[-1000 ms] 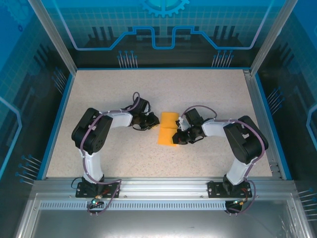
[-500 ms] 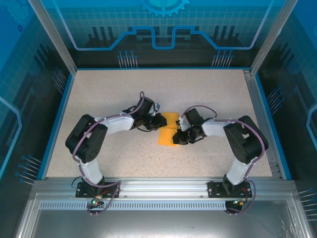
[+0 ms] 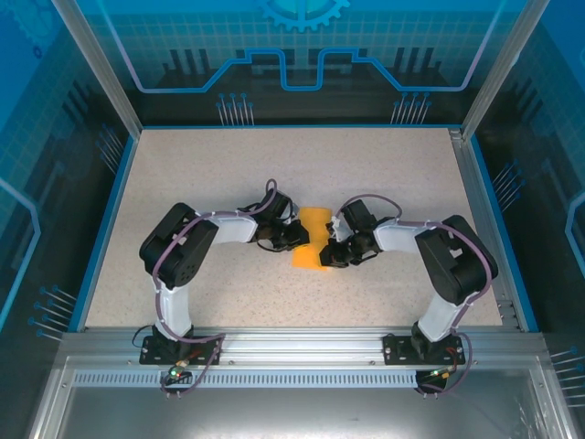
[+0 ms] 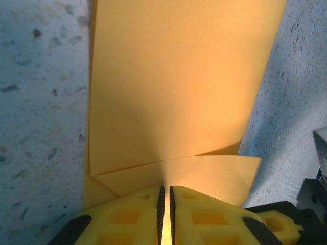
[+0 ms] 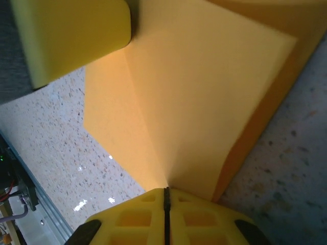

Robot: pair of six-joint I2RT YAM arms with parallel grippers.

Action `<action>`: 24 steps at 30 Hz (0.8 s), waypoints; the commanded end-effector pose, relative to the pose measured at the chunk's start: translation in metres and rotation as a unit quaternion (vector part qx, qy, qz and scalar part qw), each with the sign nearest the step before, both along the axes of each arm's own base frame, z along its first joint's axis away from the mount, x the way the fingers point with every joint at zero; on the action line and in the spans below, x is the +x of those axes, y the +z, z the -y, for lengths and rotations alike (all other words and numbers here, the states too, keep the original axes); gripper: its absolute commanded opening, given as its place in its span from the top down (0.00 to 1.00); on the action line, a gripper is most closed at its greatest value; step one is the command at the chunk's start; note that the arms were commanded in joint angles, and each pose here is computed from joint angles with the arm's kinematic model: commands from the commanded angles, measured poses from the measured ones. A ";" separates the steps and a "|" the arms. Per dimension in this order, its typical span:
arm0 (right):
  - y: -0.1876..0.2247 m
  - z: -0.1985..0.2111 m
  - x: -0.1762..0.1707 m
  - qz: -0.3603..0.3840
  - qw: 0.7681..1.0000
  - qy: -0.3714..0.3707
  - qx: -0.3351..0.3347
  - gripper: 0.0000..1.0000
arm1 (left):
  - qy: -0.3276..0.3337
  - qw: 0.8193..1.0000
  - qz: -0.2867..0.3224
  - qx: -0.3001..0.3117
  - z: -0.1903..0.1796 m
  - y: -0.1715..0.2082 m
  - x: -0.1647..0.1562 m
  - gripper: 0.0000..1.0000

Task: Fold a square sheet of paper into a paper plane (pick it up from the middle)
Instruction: Fold the triangle a second time at the center of the table.

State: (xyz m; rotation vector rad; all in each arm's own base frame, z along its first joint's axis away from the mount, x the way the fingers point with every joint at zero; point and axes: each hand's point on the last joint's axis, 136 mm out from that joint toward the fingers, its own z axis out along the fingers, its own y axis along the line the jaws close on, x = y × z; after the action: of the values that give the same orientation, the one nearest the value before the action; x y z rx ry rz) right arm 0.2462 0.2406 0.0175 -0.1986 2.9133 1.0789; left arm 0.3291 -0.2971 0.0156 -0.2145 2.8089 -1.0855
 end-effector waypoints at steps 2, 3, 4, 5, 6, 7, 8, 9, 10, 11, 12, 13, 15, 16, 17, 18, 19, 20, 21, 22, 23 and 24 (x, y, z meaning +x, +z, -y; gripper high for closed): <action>0.033 -0.011 0.014 0.027 0.999 -0.011 0.019 0.91 | 0.007 1.000 -0.011 0.027 -0.012 -0.017 -0.005 0.85; 0.036 -0.014 0.016 0.031 0.999 -0.012 0.017 0.91 | 0.006 1.000 -0.012 0.025 -0.011 -0.017 -0.006 0.85; 0.035 -0.017 0.015 0.030 0.999 -0.011 0.014 0.91 | 0.005 1.000 -0.014 0.023 -0.011 -0.017 -0.007 0.85; 0.037 -0.022 0.019 0.034 0.999 -0.008 0.012 0.92 | 0.005 1.000 -0.014 0.022 -0.011 -0.017 -0.007 0.85; 0.036 -0.025 0.023 0.036 0.999 -0.010 0.006 0.92 | 0.006 1.000 -0.015 0.021 -0.010 -0.018 -0.007 0.85; 0.033 -0.027 0.023 0.035 0.999 -0.010 0.000 0.92 | 0.005 1.000 -0.016 0.020 -0.010 -0.018 -0.008 0.85; 0.030 -0.029 0.025 0.032 0.999 -0.012 -0.002 0.93 | 0.006 1.000 -0.015 0.019 -0.010 -0.017 -0.007 0.85; 0.027 -0.031 0.027 0.030 0.999 -0.017 -0.006 0.93 | 0.007 1.000 -0.015 0.019 -0.009 -0.017 -0.007 0.85; 0.024 -0.031 0.028 0.027 0.999 -0.022 -0.009 0.93 | 0.007 1.000 -0.015 0.018 -0.010 -0.017 -0.007 0.85; 0.023 -0.032 0.031 0.029 0.999 -0.026 -0.006 0.93 | 0.006 1.000 -0.015 0.017 -0.009 -0.016 -0.007 0.85; 0.022 -0.034 0.032 0.030 0.999 -0.029 -0.004 0.94 | 0.006 1.000 -0.014 0.016 -0.009 -0.016 -0.006 0.85; 0.021 -0.033 0.034 0.029 0.999 -0.032 -0.005 0.94 | 0.006 1.000 -0.015 0.016 -0.008 -0.016 -0.007 0.85; 0.019 -0.034 0.036 0.030 0.999 -0.034 -0.007 0.95 | 0.005 1.000 -0.015 0.015 -0.008 -0.016 -0.007 0.85; 0.018 -0.034 0.036 0.029 0.999 -0.034 -0.008 0.95 | 0.005 1.000 -0.015 0.015 -0.008 -0.016 -0.007 0.85; 0.016 -0.033 0.036 0.027 0.999 -0.034 -0.011 0.95 | 0.005 1.000 -0.015 0.015 -0.008 -0.016 -0.006 0.85; 0.014 -0.033 0.036 0.027 0.999 -0.033 -0.012 0.95 | 0.004 1.000 -0.015 0.014 -0.007 -0.015 -0.007 0.85; 0.012 -0.033 0.036 0.025 0.999 -0.033 -0.015 0.95 | 0.004 1.000 -0.015 0.014 -0.008 -0.015 -0.006 0.85; 0.010 -0.032 0.036 0.023 0.999 -0.034 -0.016 0.95 | 0.004 1.000 -0.015 0.013 -0.007 -0.015 -0.007 0.85; 0.007 -0.032 0.035 0.020 0.999 -0.034 -0.017 0.95 | 0.003 1.000 -0.015 0.013 -0.007 -0.015 -0.007 0.85; 0.006 -0.032 0.035 0.019 0.999 -0.034 -0.017 0.95 | 0.002 1.000 -0.015 0.012 -0.007 -0.015 -0.007 0.85; 0.005 -0.032 0.035 0.018 0.999 -0.035 -0.017 0.95 | 0.003 1.000 -0.015 0.013 -0.007 -0.015 -0.007 0.85; 0.003 -0.032 0.034 0.016 0.999 -0.034 -0.017 0.95 | 0.003 1.000 -0.014 0.012 -0.007 -0.014 -0.007 0.85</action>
State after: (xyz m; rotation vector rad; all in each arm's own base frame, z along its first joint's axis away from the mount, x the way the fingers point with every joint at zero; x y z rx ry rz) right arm 0.2783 0.2689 0.0248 -0.1246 2.8836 1.0034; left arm 0.3289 -0.2978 0.0156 -0.2099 2.8017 -1.0956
